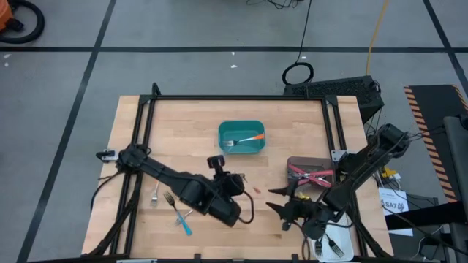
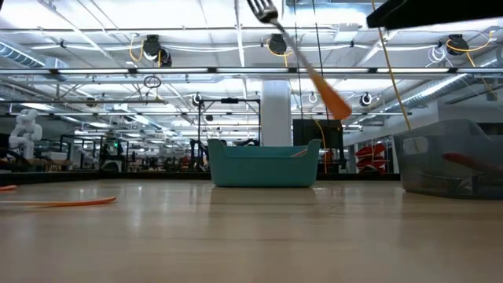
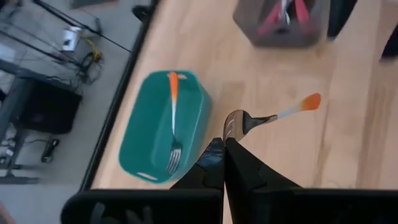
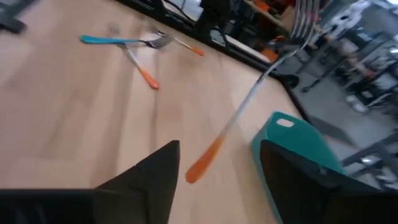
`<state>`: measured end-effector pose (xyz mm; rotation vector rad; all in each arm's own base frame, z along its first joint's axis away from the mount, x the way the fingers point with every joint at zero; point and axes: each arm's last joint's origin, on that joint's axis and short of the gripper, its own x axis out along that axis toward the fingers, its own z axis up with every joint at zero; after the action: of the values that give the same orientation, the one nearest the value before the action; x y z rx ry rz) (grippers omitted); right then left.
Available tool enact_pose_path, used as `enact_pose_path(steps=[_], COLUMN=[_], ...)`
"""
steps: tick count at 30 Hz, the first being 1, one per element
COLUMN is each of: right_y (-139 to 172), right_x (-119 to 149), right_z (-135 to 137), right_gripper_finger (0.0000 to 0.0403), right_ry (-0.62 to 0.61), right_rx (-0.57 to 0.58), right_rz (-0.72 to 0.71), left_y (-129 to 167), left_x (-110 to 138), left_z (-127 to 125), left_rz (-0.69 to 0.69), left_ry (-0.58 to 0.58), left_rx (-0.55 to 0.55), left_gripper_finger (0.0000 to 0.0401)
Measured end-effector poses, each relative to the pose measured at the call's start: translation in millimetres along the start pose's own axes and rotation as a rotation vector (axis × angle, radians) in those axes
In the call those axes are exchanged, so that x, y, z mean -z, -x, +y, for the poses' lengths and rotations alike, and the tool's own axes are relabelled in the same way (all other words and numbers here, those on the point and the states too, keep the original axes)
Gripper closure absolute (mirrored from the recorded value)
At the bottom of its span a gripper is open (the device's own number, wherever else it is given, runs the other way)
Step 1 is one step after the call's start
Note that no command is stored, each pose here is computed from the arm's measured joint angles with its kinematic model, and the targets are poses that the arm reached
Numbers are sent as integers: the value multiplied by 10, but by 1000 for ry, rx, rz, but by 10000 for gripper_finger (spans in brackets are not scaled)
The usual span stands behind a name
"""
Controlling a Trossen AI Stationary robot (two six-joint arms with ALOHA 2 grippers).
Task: Sort silverware by color (type)
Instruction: Put the orange fork into the blue bin
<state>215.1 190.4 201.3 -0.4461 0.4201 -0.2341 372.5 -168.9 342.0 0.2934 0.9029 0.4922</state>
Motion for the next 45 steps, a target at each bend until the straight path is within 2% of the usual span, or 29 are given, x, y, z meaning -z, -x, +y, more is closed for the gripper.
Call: enact_pose_path(steps=[6, 10, 13, 17, 20, 23, 29, 34, 45], right_y=[-133, -201, -261, -305, -321, -302, -264, -260, -263], right_x=[23, 24, 59, 116, 159, 162, 161, 162, 153], right_z=[59, 88, 132, 185, 200, 204, 226, 230, 238], right_gripper_finger=[146, 141, 145, 156, 165, 176, 210, 249, 380], right_ry=[-1, -16, 51, 135, 212, 265, 361, 376, 369], right_rx=[198, 251, 269, 373, 477, 525, 531, 528, 479], right_rz=[-27, -37, -23, -8, 13, 25, 42, 44, 36], left_y=[170, 259, 329, 358, 307, 227, 141, 142, 134], left_x=[94, 175, 225, 272, 294, 319, 308, 308, 308], left_z=[-163, -269, -332, -433, -510, -594, -599, -607, -608], left_rz=[-94, -175, -240, -302, -305, -295, -274, -278, -259], left_ry=[166, 258, 313, 362, 374, 373, 391, 406, 408], left_rx=[-69, -127, -160, -191, -198, -207, -211, -207, -193], left_gripper_finger=[401, 401, 401, 401, 401, 401, 401, 401, 401])
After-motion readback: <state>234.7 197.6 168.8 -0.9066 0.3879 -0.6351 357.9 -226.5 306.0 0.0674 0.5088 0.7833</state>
